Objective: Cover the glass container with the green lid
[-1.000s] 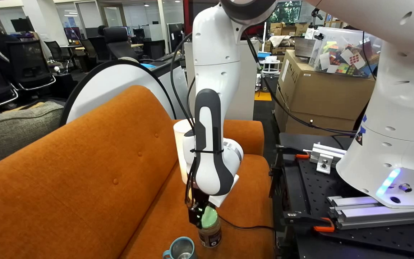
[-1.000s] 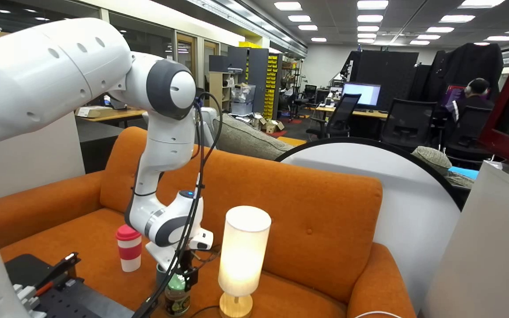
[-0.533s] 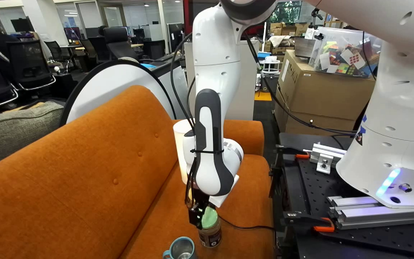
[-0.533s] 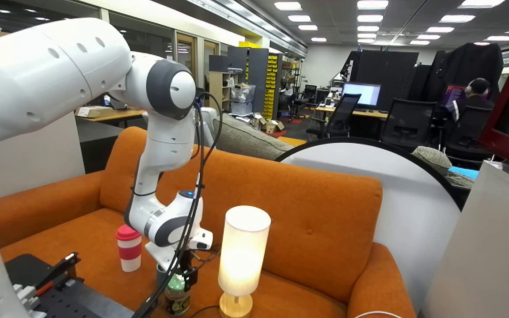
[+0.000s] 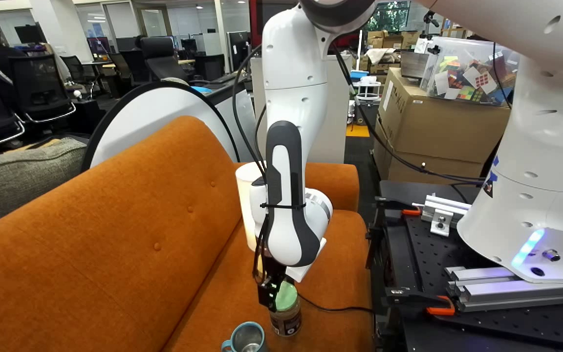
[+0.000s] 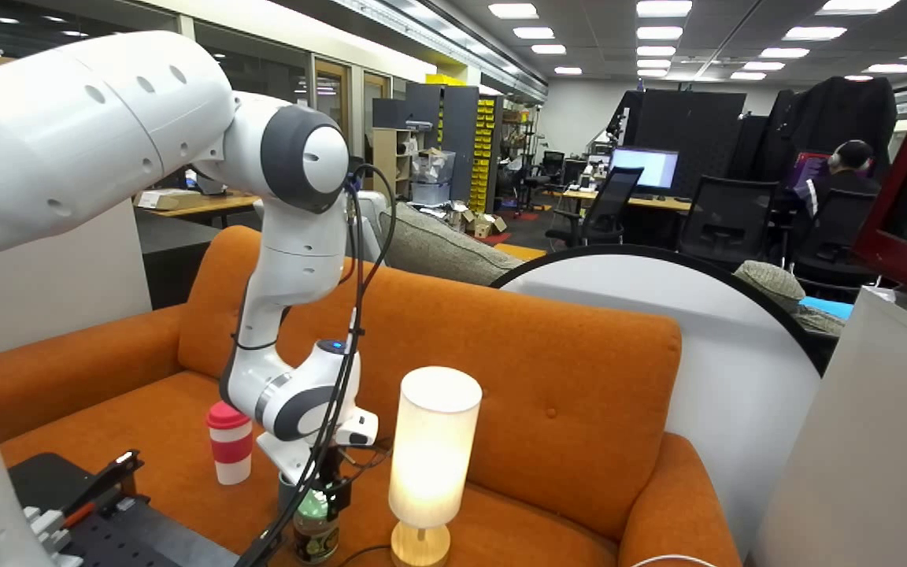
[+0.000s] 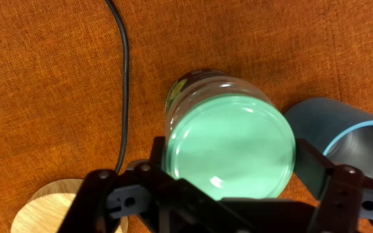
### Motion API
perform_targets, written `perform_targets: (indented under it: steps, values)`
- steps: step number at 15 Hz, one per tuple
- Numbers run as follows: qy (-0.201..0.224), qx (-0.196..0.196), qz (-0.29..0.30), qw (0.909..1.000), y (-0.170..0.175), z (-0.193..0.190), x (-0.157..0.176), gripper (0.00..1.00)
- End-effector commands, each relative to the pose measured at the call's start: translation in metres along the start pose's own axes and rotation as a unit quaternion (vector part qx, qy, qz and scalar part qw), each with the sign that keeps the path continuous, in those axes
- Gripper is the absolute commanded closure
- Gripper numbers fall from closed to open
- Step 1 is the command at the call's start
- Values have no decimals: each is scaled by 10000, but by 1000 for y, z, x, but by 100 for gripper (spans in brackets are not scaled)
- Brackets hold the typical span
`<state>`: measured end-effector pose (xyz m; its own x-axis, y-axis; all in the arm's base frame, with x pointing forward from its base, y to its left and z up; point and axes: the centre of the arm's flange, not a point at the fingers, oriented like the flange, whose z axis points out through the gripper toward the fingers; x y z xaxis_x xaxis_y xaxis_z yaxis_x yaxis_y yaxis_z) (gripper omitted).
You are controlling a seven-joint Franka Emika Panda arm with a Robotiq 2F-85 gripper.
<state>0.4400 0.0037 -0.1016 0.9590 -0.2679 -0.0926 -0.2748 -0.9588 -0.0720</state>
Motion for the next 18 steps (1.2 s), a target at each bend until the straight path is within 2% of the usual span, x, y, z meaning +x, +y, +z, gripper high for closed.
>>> perform_targets:
  steps: [1, 6, 7, 8, 18]
  values:
    - [37, 35, -50, 10000, 5, -8, -7, 30]
    - [17, 79, -56, 10000, 4, -5, -9, 30]
    - [14, 82, -58, 9999, 3, -5, -9, 12]
    - [15, 99, -54, 9999, 2, -5, -8, 1]
    - [166, 180, -1, 9997, 0, -12, -8, 0]
